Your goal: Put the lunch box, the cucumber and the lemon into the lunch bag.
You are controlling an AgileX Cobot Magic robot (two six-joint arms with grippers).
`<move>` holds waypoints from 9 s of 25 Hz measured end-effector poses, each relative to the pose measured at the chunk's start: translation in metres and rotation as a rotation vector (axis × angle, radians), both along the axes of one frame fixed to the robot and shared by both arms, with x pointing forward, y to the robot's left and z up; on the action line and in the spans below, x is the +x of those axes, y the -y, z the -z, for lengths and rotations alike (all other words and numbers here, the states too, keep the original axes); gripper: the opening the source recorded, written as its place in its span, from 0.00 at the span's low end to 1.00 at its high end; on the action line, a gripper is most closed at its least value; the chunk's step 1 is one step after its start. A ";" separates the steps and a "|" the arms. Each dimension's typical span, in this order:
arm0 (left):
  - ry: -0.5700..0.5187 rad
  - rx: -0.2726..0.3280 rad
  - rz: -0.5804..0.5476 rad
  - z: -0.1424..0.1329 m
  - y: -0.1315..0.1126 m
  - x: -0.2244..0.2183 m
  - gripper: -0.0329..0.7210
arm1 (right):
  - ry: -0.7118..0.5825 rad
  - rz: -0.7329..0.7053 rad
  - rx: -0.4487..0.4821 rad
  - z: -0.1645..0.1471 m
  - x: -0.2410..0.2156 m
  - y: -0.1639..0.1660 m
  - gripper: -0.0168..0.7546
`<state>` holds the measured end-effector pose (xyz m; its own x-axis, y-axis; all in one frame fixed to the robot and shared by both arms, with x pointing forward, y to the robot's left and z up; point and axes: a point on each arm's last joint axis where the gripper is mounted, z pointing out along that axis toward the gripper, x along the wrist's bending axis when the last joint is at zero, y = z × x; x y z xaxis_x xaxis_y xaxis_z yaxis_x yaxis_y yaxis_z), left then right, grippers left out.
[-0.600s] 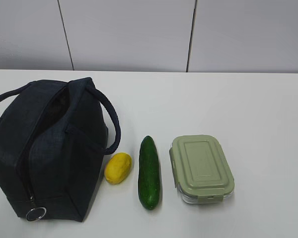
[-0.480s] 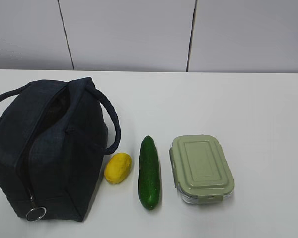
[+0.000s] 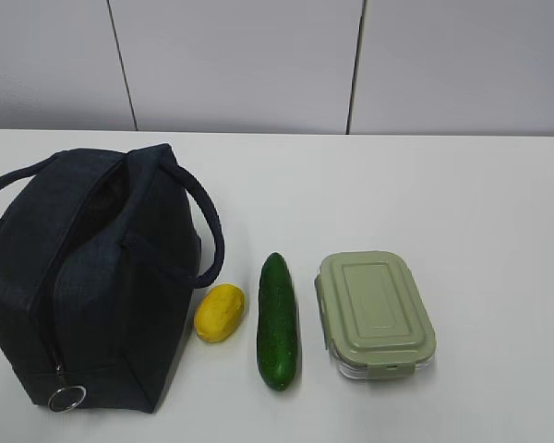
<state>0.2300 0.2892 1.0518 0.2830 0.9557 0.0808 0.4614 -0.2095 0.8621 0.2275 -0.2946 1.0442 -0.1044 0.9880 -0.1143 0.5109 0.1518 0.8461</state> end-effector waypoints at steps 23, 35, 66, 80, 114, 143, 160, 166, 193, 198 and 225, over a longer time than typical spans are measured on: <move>0.004 0.051 -0.032 0.000 -0.005 0.001 0.31 | 0.000 0.001 -0.001 0.000 0.000 0.000 0.50; 0.004 0.048 -0.030 0.000 -0.004 0.001 0.31 | 0.000 0.002 -0.003 0.000 0.000 0.000 0.50; 0.004 0.042 -0.022 0.000 -0.004 0.001 0.31 | -0.303 -0.455 0.639 -0.030 0.115 -0.059 0.50; 0.004 0.042 -0.022 0.000 -0.004 0.001 0.31 | -0.585 -0.574 0.728 -0.010 0.249 -0.049 0.50; 0.004 0.042 -0.022 0.000 -0.004 0.001 0.31 | -0.732 -0.449 0.881 0.134 0.337 0.018 0.81; 0.004 0.042 -0.022 0.000 -0.004 0.001 0.31 | -0.769 -0.528 0.905 0.182 0.341 -0.004 0.81; 0.004 0.042 -0.022 0.000 -0.004 0.001 0.31 | -0.767 -0.586 0.943 0.196 0.342 -0.017 0.71; 0.004 0.042 -0.022 0.000 -0.004 0.001 0.31 | -0.766 -0.600 0.952 0.194 0.342 -0.017 0.57; -0.584 -0.212 0.040 -0.034 0.033 0.176 0.53 | -0.775 -0.595 0.966 0.194 0.342 -0.017 0.54; -0.641 -0.231 0.014 -0.013 0.035 0.206 0.55 | -0.777 -0.594 0.969 0.194 0.342 -0.017 0.54; -0.675 -0.170 0.001 0.008 0.037 0.272 0.04 | -0.710 -0.500 0.908 0.173 0.350 -0.014 0.52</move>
